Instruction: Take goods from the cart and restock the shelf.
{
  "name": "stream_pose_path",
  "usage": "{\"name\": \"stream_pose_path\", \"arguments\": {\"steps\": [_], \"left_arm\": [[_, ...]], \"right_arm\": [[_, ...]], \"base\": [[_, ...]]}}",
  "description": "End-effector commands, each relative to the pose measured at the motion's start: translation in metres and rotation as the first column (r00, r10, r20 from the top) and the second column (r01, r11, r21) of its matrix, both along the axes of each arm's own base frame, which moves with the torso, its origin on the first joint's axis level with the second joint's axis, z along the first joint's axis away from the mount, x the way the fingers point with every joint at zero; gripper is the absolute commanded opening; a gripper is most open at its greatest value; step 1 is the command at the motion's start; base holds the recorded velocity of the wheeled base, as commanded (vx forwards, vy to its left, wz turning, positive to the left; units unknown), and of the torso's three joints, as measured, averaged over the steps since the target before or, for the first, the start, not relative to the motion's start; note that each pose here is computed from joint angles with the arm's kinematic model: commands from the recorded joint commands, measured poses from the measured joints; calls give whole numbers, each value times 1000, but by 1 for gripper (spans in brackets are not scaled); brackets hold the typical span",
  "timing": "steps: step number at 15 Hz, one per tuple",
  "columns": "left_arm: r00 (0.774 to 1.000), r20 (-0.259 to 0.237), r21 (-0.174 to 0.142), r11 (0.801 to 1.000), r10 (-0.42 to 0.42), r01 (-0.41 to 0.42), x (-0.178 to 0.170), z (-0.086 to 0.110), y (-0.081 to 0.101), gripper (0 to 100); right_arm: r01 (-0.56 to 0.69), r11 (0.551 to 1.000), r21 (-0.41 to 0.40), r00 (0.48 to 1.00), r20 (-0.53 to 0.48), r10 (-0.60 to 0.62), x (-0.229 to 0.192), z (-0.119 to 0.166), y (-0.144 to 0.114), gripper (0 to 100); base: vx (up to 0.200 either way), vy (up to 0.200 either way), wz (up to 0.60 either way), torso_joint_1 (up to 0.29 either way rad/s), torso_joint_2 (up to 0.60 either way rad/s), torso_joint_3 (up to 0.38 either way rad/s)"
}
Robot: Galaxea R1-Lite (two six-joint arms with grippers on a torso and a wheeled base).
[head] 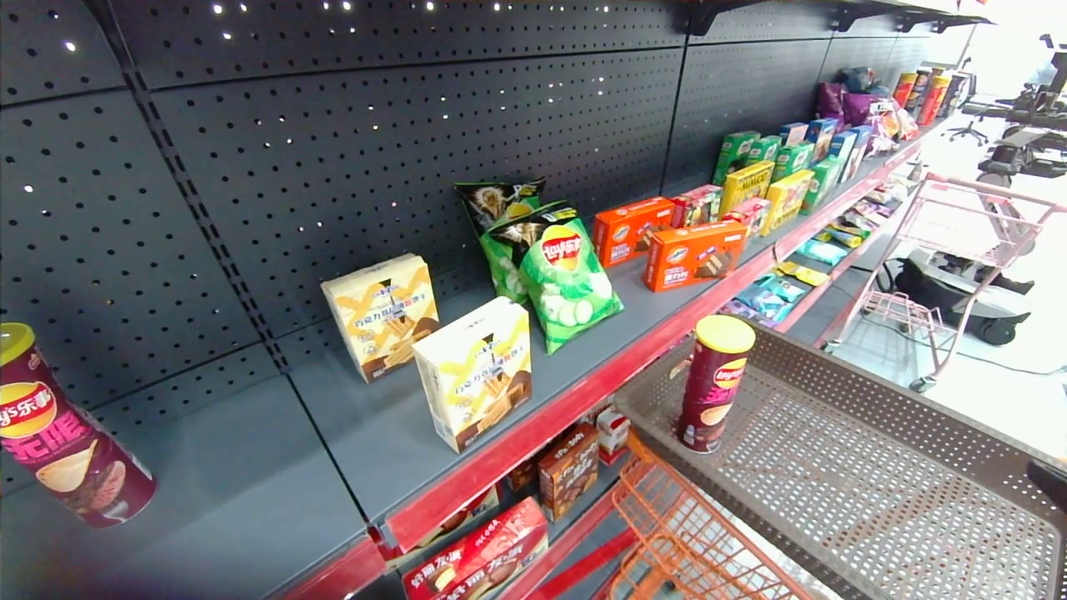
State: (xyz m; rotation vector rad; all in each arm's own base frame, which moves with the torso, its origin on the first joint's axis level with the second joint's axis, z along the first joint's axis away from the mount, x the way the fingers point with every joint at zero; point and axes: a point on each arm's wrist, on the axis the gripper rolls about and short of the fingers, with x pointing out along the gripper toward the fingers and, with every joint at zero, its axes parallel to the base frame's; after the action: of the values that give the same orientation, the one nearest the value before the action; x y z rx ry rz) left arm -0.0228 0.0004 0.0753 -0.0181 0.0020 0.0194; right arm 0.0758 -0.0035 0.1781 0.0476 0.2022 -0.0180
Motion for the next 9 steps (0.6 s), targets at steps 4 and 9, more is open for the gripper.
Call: {"name": "stream_pose_path", "arguments": {"steps": [4,9], "left_arm": [[1000,1,0,1000,1,-1,0,0,0,100],[1000,1,0,1000,2,-2,0,0,0,100]], "right_arm": [[-91,996,10,990,-106,92,78,-15,4,100],[-332,943,20,943,6,332,125,-25,17,100]], "base": [[0,0,0,0,0,0],[0,0,0,0,0,0]]}}
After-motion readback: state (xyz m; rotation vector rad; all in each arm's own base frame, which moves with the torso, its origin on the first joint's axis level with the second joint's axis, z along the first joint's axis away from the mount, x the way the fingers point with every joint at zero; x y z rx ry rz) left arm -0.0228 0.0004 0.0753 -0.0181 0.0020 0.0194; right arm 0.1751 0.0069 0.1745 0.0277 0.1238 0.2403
